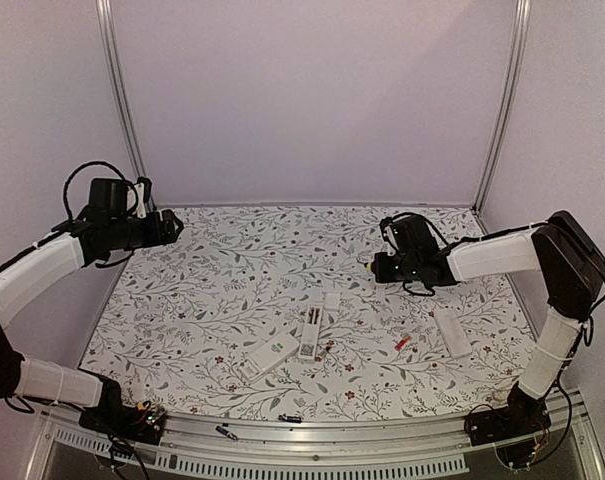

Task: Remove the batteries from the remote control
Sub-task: Place the screwdriver at the center of the board, then pick up the remote control from the center of the board.

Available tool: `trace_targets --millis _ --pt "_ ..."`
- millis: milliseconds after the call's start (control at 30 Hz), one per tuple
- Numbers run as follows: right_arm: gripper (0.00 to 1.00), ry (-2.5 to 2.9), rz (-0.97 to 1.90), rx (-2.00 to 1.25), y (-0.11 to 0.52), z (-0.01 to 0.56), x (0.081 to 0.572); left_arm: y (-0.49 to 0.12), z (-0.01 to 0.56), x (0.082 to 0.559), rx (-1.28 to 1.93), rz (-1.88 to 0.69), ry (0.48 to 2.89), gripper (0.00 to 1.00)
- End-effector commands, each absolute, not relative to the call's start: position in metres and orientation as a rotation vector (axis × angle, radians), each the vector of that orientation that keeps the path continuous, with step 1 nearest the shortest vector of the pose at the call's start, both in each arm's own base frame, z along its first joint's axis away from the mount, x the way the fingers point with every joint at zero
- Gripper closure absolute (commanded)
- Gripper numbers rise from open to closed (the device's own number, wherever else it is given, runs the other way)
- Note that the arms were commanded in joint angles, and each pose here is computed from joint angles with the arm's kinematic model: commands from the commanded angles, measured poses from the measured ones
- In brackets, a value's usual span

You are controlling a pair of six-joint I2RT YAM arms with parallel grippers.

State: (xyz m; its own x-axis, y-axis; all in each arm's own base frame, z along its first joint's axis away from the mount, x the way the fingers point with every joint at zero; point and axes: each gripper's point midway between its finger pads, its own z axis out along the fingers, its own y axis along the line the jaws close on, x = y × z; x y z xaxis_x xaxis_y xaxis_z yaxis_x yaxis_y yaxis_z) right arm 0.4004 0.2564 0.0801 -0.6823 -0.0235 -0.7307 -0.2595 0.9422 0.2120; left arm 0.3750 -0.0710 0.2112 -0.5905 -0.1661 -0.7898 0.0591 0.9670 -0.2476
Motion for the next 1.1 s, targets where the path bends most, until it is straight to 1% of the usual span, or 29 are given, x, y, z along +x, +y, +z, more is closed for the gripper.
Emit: trace_targets --millis 0,133,267,333,400,467,500,567,667,733,867,933,1067 --pt "0.80 2.302 0.391 -0.167 0.257 0.070 0.403 -0.065 0.201 0.373 -0.081 -0.274 2.211 0.10" --pt "0.70 2.305 0.407 -0.173 0.259 0.068 0.402 -0.065 0.199 0.374 -0.079 -0.269 2.217 0.10" --pt "0.65 2.304 0.418 -0.180 0.261 0.069 0.402 -0.064 0.197 0.374 -0.079 -0.262 2.222 0.10" --pt "0.60 2.299 0.425 -0.179 0.261 0.072 0.402 -0.063 0.196 0.374 -0.082 -0.257 2.226 0.10" --pt "0.51 2.296 0.430 -0.182 0.261 0.076 0.401 -0.063 0.196 0.374 -0.080 -0.254 2.227 0.10" --pt "0.32 2.294 0.423 -0.178 0.259 0.082 0.399 -0.063 0.197 0.375 -0.075 -0.253 2.223 0.10" --pt "0.26 2.297 0.411 -0.174 0.256 0.085 0.398 -0.064 0.200 0.376 -0.067 -0.253 2.216 0.10" --pt "0.16 2.309 0.355 -0.158 0.245 0.091 0.395 -0.068 0.209 0.380 -0.048 -0.274 2.194 0.10" --pt "0.04 2.360 0.254 -0.138 0.220 0.095 0.381 -0.081 0.230 0.390 -0.009 -0.353 2.156 0.10" --pt "0.01 2.402 0.204 -0.112 0.201 0.092 0.369 -0.087 0.247 0.397 0.001 -0.399 2.123 0.10" --pt "0.01 2.511 0.185 0.024 0.157 0.077 0.339 -0.097 0.273 0.403 0.022 -0.467 2.057 0.10" --pt "0.01 2.548 0.177 0.115 0.139 0.070 0.324 -0.097 0.270 0.402 0.023 -0.466 2.055 0.10" --pt "0.01 2.620 0.175 0.273 0.116 0.053 0.301 -0.088 0.248 0.397 0.006 -0.403 2.108 0.10"
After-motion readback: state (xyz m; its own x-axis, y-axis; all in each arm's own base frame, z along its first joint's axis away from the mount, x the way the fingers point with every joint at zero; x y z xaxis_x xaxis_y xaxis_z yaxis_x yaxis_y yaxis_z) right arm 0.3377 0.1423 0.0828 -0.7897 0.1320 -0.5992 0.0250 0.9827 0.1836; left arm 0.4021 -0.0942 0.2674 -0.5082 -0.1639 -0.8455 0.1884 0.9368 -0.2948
